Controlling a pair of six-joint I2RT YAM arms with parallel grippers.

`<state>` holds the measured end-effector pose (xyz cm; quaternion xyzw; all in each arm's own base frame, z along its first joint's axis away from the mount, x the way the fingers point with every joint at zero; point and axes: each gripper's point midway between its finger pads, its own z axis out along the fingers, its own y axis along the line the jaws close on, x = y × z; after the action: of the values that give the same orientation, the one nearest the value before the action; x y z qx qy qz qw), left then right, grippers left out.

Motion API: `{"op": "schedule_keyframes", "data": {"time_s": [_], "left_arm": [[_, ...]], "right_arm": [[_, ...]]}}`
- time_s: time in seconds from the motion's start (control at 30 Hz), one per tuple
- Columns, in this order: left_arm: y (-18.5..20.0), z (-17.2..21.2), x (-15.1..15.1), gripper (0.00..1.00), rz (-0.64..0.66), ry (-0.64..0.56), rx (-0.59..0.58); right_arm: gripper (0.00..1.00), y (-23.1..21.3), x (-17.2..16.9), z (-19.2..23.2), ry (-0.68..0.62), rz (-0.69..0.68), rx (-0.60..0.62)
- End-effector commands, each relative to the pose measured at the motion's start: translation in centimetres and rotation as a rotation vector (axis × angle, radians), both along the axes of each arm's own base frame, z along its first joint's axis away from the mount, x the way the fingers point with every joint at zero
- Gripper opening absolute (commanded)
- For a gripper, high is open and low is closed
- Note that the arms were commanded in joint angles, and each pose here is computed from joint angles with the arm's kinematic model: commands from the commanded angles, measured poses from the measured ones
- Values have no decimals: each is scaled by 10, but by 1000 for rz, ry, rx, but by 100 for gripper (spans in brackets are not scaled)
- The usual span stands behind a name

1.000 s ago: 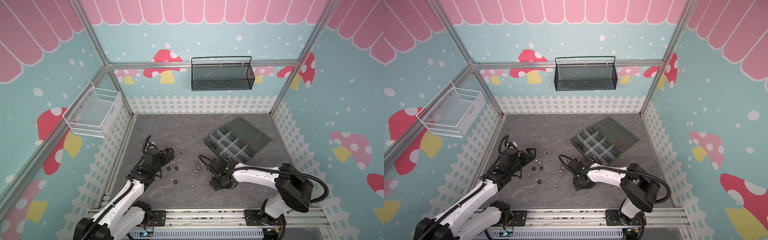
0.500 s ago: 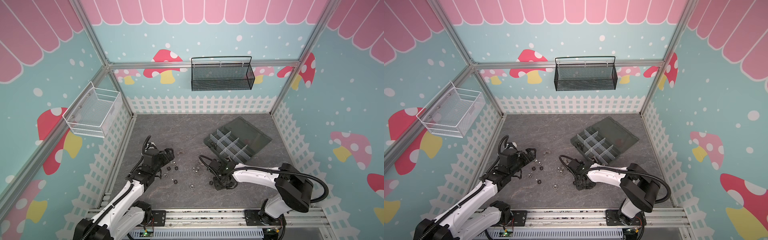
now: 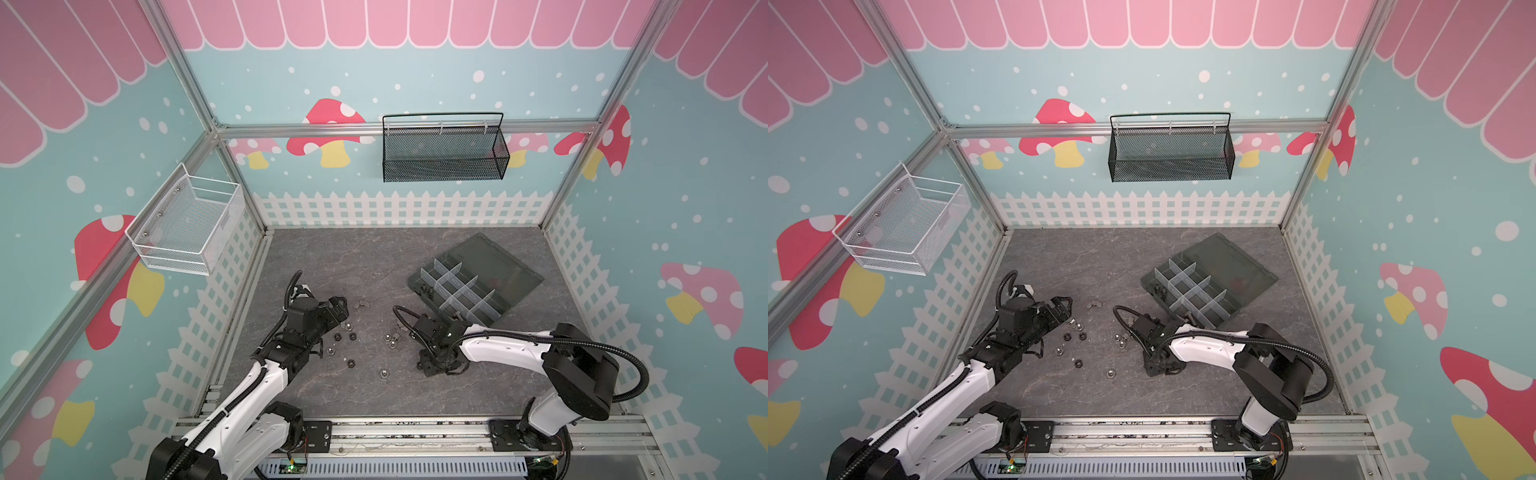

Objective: Sort the screws and nuts into containers
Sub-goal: 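Close the right gripper on the black bolt head and lift it, then carry the black bolt over the box compartment with the black bolts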

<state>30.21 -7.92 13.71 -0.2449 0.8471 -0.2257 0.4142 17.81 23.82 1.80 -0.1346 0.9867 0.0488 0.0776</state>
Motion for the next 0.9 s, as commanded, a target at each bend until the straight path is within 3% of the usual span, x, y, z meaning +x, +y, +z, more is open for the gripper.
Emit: {"op": "schedule_keyframes", "data": {"time_s": [0.0,0.17,0.87], "left_arm": [[5,1,-1,100,28,-10,-9],[4,3,1,100,26,-13,-10],[2,4,2,100,19,-11,-10]], "right_arm": [[44,-1,0,-9,13,1,-20],[40,-3,-3,-9,21,4,-21],[38,-33,-21,-12,59,-42,-97]]}}
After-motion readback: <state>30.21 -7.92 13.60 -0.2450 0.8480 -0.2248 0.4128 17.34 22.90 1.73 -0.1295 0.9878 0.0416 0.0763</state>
